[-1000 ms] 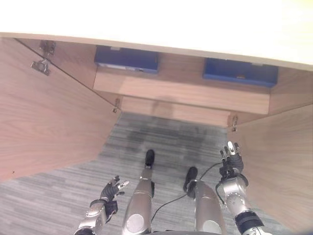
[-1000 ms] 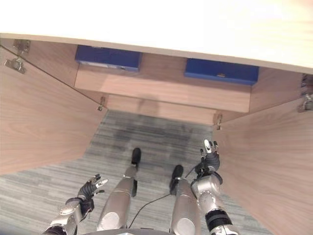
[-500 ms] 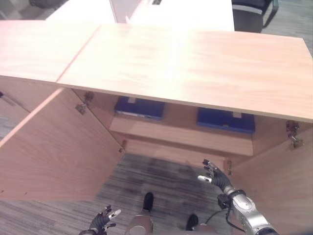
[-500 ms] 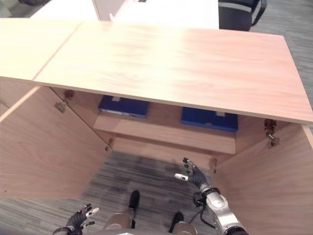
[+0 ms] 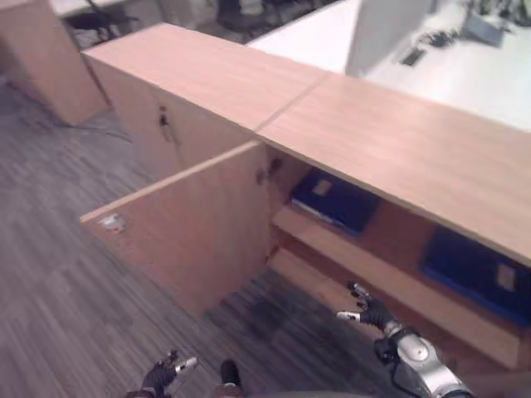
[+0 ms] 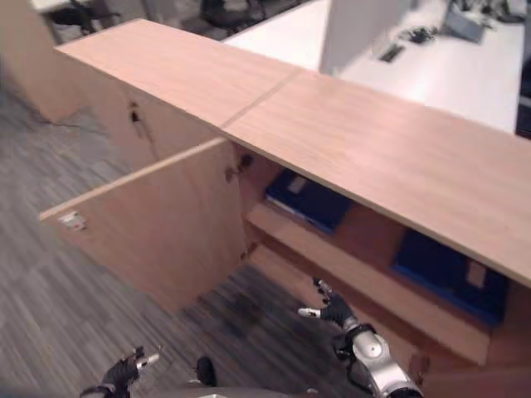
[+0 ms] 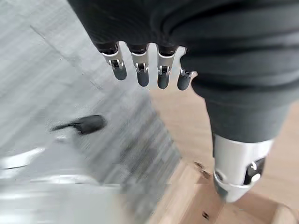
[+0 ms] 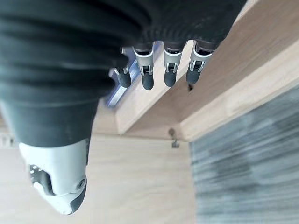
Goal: Put the empty folder in the office cabinet
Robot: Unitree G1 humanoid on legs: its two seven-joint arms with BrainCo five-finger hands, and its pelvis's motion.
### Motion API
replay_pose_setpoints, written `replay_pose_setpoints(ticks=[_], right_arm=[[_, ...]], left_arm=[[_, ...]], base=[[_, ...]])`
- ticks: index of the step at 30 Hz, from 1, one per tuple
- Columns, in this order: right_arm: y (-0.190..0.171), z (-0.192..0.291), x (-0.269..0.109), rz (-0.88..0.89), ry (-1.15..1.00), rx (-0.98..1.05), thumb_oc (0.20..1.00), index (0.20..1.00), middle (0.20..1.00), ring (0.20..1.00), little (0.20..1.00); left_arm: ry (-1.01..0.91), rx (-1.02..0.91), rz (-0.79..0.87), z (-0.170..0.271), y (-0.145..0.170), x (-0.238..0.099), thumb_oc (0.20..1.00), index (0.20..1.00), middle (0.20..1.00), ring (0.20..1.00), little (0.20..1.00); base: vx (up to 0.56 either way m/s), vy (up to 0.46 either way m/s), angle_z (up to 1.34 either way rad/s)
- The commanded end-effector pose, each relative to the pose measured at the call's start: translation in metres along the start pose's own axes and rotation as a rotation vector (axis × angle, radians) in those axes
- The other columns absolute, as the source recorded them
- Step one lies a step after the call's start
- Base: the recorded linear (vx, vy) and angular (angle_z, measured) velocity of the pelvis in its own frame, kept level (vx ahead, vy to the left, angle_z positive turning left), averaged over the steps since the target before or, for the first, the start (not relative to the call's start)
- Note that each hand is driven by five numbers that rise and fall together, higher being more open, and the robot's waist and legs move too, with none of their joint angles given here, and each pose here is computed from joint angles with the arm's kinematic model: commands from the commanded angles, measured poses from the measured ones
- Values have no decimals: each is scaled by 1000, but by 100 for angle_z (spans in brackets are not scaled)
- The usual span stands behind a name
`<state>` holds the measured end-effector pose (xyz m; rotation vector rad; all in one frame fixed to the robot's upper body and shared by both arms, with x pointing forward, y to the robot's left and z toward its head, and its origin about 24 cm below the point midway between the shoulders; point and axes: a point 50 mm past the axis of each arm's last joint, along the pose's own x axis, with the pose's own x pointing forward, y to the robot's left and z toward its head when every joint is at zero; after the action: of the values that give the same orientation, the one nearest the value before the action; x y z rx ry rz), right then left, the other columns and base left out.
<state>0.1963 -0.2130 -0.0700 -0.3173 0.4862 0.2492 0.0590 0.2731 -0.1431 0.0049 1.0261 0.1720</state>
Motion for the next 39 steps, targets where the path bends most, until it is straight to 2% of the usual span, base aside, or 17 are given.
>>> replay_pose_setpoints(ticks=[1, 8, 14, 18, 29, 30, 32, 39], right_arm=[[-11, 17, 8, -77, -69, 5, 1000, 1000, 1000, 1000, 1000], [2, 29, 22, -86, -100, 64, 1000, 1000, 1000, 1000, 1000], [1, 26, 18, -100, -104, 86, 1000, 1000, 1000, 1000, 1000], [7, 6, 8, -80, -39, 93, 1000, 1000, 1000, 1000, 1000], [7, -15, -5, -111, 29, 131, 1000, 1000, 1000, 1000, 1000], [7, -16, -6, -111, 29, 128, 1000, 1000, 1000, 1000, 1000], [7, -16, -7, -111, 29, 128, 1000, 1000, 1000, 1000, 1000], [7, -17, -8, -102, 34, 112, 1000, 1000, 1000, 1000, 1000]], left_arm=[[-48, 33, 15, 14, 4, 4, 1000, 1000, 1000, 1000, 1000], [-38, 59, 67, 14, 19, 1, 1000, 1000, 1000, 1000, 1000], [-75, 92, 39, 30, 9, 8, 1000, 1000, 1000, 1000, 1000], [-73, 51, 82, 33, 11, 11, 1000, 1000, 1000, 1000, 1000], [-139, -9, 89, 42, 2, 13, 1000, 1000, 1000, 1000, 1000], [-215, 11, 78, 60, -1, 15, 1000, 1000, 1000, 1000, 1000], [-215, 11, 78, 60, -1, 15, 1000, 1000, 1000, 1000, 1000], [-587, 24, 40, 159, -10, 8, 1000, 1000, 1000, 1000, 1000]], base=[[4, 435, 27], [1, 200, 46], [88, 48, 92], [97, -70, 75], [25, -39, 10], [-7, -27, 12], [-7, -22, 7], [-7, 3, 1]])
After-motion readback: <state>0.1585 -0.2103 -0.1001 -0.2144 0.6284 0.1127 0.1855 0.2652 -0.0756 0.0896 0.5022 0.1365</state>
